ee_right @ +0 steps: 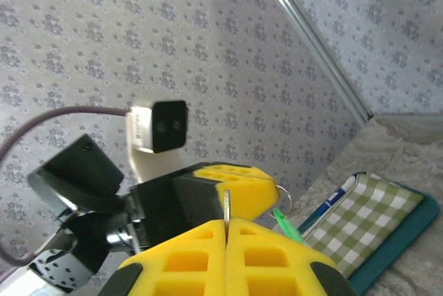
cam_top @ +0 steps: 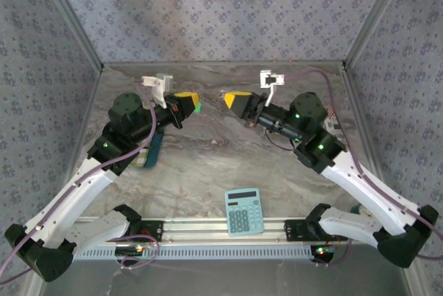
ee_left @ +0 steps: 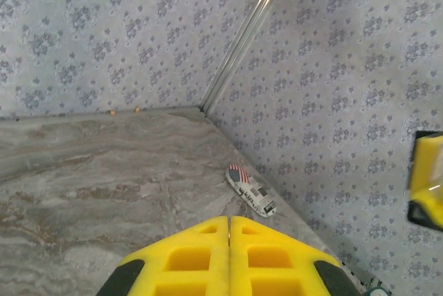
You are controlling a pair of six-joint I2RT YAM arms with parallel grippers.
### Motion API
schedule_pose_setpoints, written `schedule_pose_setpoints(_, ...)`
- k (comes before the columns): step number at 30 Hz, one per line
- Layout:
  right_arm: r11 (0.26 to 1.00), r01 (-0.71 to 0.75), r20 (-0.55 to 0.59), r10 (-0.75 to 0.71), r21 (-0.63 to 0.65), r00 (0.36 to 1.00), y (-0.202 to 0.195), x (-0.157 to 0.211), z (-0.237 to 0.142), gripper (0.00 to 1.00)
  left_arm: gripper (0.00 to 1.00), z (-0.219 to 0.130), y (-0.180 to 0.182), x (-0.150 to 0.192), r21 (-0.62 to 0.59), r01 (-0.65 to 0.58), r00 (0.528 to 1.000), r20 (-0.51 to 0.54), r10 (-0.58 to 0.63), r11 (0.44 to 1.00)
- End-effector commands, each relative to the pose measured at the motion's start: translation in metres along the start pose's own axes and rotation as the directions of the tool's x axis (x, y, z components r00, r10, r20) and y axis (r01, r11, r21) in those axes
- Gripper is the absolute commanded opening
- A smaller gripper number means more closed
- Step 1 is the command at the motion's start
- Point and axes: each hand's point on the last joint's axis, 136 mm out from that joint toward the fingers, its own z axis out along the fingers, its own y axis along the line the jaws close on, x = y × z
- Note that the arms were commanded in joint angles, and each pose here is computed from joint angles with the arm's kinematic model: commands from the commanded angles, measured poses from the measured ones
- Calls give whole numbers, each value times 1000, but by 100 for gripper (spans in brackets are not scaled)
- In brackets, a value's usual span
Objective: Remove the keys from the keyring
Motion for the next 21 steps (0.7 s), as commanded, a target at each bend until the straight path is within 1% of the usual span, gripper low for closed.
schedule_pose_setpoints(1,998,43,-24,-42,49,999,-11,8,-12,0,0,-1,-4,1,22,5,1000,-10,-5,1000)
schedule_pose_setpoints(2,996,39,-29,-37,75,999,-16,10,-17,0,0,0,-1,3,11,3,1000,-18,-3,1000)
schedule_pose_setpoints(4,985,97,-42,-92,143,995,-30,11,-27,0,0,1,9,8,-28,-15,999,-41,14,999)
schedule_pose_setpoints(6,962,133,-69,-119,237,990,-52,17,-39,0,0,3,24,18,-82,-18,998,-69,12,996)
schedule_pose_setpoints(7,953,148,-81,-131,265,988,-59,20,-43,0,0,4,32,24,-103,-16,997,-82,7,995)
schedule_pose_setpoints(10,926,156,-104,-127,343,986,-90,36,-52,0,0,11,62,53,-175,16,990,-133,-40,985)
schedule_pose_setpoints(15,877,170,-162,-108,449,981,-144,73,-61,0,0,25,114,117,-296,40,969,-223,-109,954)
schedule_pose_setpoints(17,853,178,-189,-95,491,977,-166,91,-64,0,0,27,134,138,-342,65,960,-236,-152,937)
schedule_pose_setpoints(18,840,180,-203,-85,512,975,-178,100,-66,0,2,29,144,148,-363,71,956,-242,-168,929)
schedule_pose_setpoints(21,827,152,-208,-44,542,977,-204,120,-68,0,2,33,169,176,-417,80,941,-267,-206,906)
